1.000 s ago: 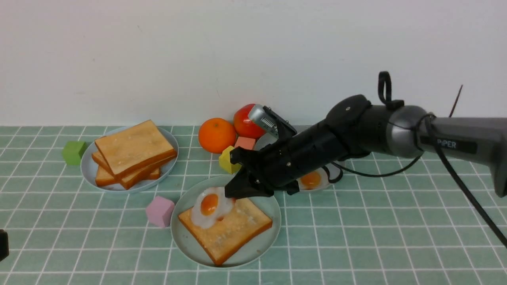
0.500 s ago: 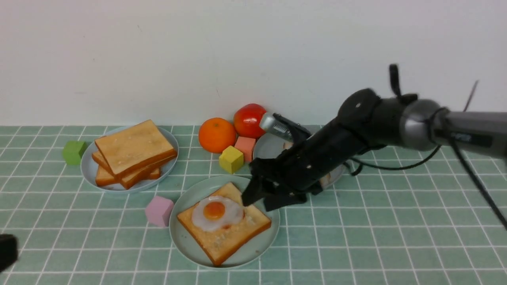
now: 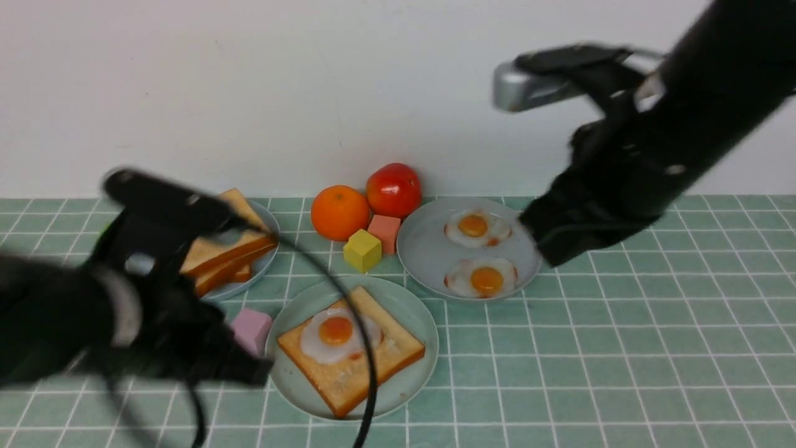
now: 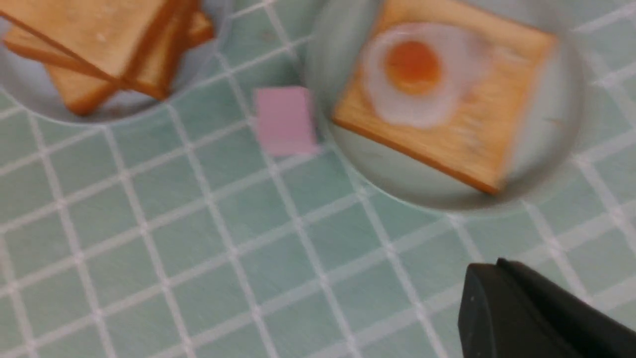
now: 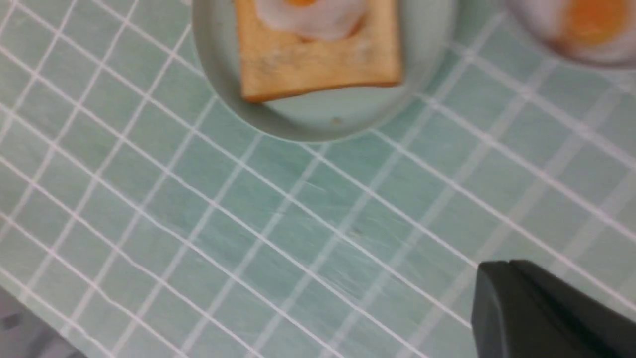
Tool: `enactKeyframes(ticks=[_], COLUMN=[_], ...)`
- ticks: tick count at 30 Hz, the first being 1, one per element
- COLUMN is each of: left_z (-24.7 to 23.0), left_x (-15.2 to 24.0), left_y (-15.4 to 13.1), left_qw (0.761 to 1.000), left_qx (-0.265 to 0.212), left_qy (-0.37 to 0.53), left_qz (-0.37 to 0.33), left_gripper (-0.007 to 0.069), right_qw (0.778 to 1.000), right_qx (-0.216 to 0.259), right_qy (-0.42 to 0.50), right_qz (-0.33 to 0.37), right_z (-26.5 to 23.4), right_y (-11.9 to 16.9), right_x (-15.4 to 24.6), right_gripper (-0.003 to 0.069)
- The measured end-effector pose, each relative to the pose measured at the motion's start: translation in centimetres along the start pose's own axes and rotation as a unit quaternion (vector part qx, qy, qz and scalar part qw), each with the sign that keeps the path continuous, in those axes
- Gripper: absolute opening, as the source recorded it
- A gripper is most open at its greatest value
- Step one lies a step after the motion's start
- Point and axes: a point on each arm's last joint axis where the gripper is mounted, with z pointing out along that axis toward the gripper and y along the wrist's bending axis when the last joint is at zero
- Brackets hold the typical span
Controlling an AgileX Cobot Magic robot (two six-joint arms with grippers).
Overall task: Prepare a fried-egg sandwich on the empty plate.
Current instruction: Use the left arm to grab a slice of bread
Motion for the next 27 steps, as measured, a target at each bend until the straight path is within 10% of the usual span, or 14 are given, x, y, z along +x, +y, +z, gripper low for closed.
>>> enactKeyframes(ticks=[14, 27], left_z=[13.8, 18.8], left_x=[-7.9, -7.3], left_y=[12.2, 14.1], left_qw=[0.995, 0.972], left_qx=[-0.020, -0.059], left_qy=[0.081, 0.123], left_qz=[0.051, 0.192], left_gripper=[-0.0001, 0.0349], right_qw=[0.997, 0.993], right_qx=[0.023, 0.013], right_qy=[-0.075, -0.113], right_qz=[-0.003, 0.014], right_z=[-8.5, -10.6], right_y=[1.5, 2.0], right_x=[11.3, 14.1], right_gripper=[0.0004, 0.0015])
